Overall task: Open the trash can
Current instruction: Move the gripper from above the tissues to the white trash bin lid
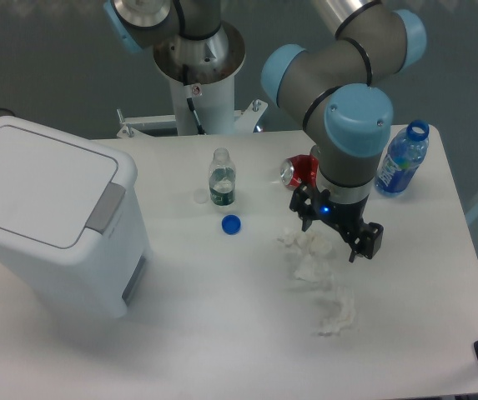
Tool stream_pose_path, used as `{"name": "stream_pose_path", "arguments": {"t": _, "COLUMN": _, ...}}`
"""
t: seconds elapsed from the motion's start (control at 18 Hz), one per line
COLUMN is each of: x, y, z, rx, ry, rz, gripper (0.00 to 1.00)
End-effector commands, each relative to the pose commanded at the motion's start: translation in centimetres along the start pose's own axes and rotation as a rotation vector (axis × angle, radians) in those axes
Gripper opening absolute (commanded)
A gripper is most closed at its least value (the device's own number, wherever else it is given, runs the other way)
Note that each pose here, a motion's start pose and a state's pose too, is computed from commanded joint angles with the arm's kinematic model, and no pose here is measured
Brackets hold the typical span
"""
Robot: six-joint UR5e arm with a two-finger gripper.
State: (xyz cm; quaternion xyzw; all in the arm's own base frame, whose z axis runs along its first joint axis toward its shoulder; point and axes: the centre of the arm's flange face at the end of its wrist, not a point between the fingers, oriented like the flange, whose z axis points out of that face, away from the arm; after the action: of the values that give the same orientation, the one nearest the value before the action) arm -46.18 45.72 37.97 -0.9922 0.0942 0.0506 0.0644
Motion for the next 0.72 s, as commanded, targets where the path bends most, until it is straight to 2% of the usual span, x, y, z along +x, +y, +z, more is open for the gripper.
{"name": "stream_pose_path", "arguments": {"t": 0.33, "x": 2.1, "y": -1.9, "z": -4.1, "rx": 0.14, "ry": 0.008, "rz": -0.149, "gripper": 1.0}}
{"name": "stream_pose_path", "arguments": {"t": 0.39, "x": 2.7, "y": -2.6, "z": -4.5, "rx": 0.151, "ry": 0.011, "rz": -0.168, "gripper": 0.97}}
{"name": "stream_pose_path", "arguments": {"t": 0.44, "x": 3.5, "y": -3.7, "z": -4.7, "rx": 0.156, "ry": 0.015, "rz": -0.181, "gripper": 0.89}}
{"name": "stream_pose_path", "arguments": {"t": 0.5, "x": 4.6, "y": -4.7, "z": -5.6, "rx": 0.17, "ry": 0.014, "rz": -0.206, "gripper": 0.73}}
{"name": "stream_pose_path", "arguments": {"t": 0.56, "x": 5.5, "y": -5.3, "z": -6.0, "rx": 0.193, "ry": 0.031, "rz": -0.236, "gripper": 0.49}}
{"name": "stream_pose_path", "arguments": {"t": 0.61, "x": 6.1, "y": -5.9, "z": -6.1, "rx": 0.226, "ry": 0.058, "rz": -0.256, "gripper": 0.29}}
{"name": "stream_pose_path", "arguments": {"t": 0.72, "x": 7.1, "y": -6.2, "z": -8.0, "rx": 0.268, "ry": 0.063, "rz": -0.289, "gripper": 0.09}}
